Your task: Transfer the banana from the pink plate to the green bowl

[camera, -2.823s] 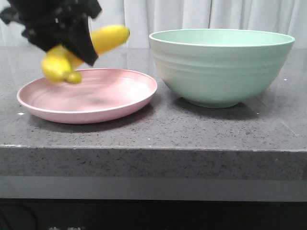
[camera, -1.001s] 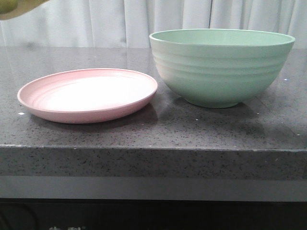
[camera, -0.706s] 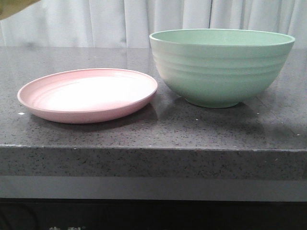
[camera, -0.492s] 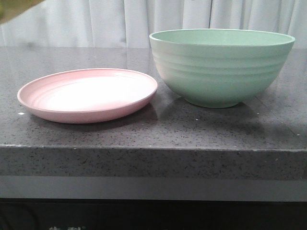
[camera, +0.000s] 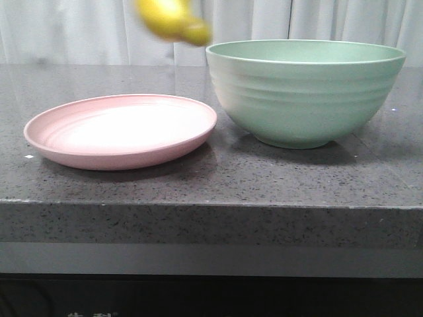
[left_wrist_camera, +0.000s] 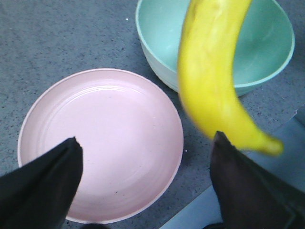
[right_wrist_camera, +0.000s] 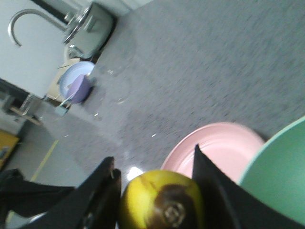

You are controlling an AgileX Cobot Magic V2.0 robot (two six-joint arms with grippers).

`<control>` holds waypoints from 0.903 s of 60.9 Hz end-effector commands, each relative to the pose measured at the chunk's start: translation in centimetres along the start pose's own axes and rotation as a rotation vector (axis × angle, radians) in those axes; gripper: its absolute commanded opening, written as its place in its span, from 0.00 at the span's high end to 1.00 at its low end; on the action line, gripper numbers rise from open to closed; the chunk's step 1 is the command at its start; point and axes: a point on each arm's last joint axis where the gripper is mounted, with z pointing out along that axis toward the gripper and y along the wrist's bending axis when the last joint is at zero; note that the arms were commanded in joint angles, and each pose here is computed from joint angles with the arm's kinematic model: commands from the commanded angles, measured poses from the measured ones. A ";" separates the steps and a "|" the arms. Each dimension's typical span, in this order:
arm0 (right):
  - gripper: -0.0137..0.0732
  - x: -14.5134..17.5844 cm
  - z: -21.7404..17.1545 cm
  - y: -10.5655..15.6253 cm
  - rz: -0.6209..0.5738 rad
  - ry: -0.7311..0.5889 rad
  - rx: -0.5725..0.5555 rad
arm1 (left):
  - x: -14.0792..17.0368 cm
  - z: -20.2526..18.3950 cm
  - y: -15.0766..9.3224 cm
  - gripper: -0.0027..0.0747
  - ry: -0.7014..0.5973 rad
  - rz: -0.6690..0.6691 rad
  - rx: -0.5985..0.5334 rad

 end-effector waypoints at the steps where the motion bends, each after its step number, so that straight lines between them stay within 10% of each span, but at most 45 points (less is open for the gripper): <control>1: 0.76 -3.3 -2.7 1.3 -0.175 -0.105 0.056 | -1.4 -1.6 0.2 0.26 -0.121 -0.025 -0.011; 14: 0.76 -6.3 -2.2 -0.1 -0.479 -0.091 0.277 | -1.4 -1.6 0.4 0.26 -0.122 -0.036 -0.012; 55: 0.41 -4.4 5.1 -5.7 -0.573 0.101 0.388 | -1.4 -1.5 0.4 0.26 -0.120 -0.040 -0.009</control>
